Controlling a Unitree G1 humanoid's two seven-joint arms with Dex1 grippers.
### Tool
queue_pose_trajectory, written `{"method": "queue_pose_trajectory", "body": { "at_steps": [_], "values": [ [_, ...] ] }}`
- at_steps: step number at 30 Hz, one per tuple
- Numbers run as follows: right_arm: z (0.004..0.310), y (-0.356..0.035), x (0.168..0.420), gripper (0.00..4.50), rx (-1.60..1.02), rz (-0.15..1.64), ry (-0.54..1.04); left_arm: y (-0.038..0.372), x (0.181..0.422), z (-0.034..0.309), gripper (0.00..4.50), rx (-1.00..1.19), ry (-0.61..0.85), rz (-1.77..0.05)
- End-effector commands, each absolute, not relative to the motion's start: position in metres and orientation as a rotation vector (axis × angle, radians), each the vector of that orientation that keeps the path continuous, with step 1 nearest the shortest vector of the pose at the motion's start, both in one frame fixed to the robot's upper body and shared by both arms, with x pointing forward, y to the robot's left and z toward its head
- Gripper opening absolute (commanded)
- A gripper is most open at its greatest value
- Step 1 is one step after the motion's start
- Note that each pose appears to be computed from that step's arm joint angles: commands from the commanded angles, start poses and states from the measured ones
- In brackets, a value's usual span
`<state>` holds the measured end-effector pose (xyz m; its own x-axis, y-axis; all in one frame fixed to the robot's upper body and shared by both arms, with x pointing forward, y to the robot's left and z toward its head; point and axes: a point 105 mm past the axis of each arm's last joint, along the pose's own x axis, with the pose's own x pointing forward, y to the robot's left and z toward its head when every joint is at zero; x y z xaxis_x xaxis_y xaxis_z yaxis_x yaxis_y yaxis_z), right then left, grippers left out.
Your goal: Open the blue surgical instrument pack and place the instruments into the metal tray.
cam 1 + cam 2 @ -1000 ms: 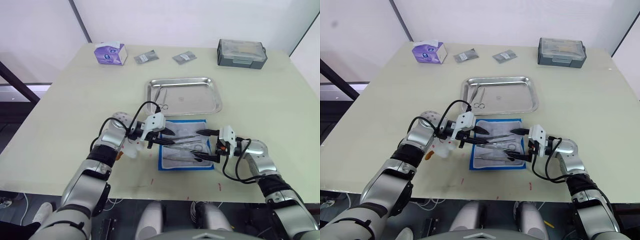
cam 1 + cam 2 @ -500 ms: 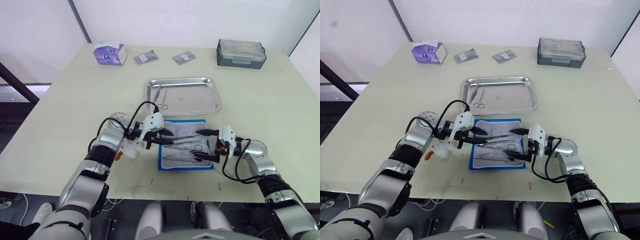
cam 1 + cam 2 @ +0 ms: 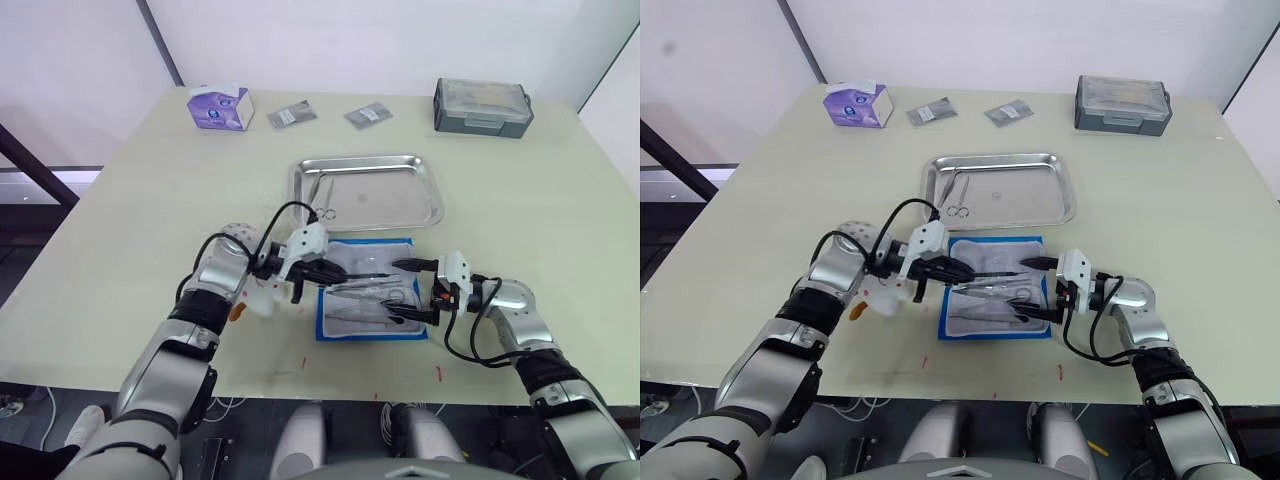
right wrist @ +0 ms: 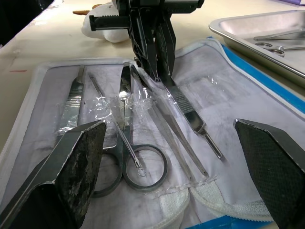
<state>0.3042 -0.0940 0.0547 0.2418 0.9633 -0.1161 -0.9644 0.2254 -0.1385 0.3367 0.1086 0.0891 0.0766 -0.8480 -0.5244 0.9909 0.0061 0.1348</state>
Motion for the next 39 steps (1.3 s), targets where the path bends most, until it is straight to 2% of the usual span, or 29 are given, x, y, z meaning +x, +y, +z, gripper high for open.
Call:
{"method": "queue_pose_trajectory", "body": {
  "at_steps": [1,15,39],
  "values": [
    [0.014,-0.104,0.287,4.5,-0.151,1.327,0.193,0.105,0.337,0.106,0.02,0.567,0.298,-1.492],
    [0.009,-0.103,0.289,4.5,-0.148,1.318,0.236,0.111,0.339,0.132,0.02,0.589,0.313,-1.46],
    [0.008,-0.104,0.292,4.5,-0.176,1.32,0.264,0.11,0.34,0.128,0.02,0.562,0.317,-1.451]
  ]
}}
